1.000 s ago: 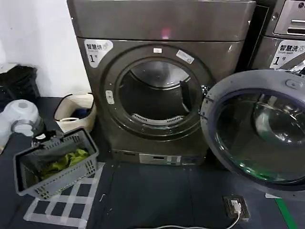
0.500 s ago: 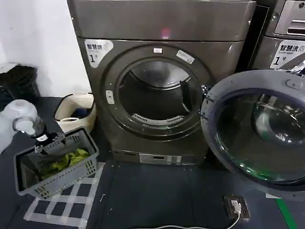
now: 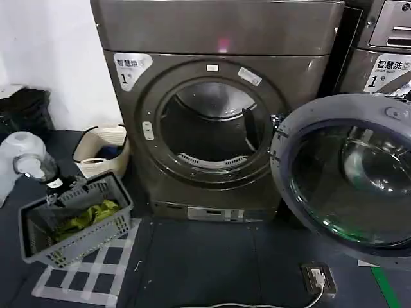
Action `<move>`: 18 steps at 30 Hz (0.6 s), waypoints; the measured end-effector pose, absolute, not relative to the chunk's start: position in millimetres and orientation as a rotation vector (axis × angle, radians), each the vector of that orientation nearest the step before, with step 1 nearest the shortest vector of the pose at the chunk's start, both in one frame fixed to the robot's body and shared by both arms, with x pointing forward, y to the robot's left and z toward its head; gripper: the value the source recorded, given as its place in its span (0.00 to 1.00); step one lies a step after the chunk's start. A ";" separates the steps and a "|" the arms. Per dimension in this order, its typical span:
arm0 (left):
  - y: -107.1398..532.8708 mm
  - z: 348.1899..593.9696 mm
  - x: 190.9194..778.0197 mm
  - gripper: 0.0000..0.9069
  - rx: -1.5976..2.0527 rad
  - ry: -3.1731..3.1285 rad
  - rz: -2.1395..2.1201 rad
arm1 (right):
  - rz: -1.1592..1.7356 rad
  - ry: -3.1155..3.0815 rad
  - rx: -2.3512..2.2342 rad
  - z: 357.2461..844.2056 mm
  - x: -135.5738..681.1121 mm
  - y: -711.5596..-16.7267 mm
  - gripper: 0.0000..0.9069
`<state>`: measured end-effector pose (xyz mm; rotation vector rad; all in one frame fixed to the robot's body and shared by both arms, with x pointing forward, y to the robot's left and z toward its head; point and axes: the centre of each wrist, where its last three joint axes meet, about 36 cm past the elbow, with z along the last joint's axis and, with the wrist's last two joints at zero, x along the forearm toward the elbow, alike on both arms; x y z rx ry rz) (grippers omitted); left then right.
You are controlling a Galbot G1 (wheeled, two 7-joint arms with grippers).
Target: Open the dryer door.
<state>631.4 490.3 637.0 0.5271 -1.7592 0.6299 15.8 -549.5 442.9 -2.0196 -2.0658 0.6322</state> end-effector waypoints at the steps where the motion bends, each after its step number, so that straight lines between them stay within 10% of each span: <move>1: 491.3 637.5 631.5 1.00 0.530 -1.761 0.631 | 0.631 -2.067 -2.021 442.7 16.3 -549.6 1.00; 18: 497.1 640.7 631.4 1.00 0.542 -1.773 0.642 | 0.642 -2.102 -2.023 434.7 11.6 -552.5 1.00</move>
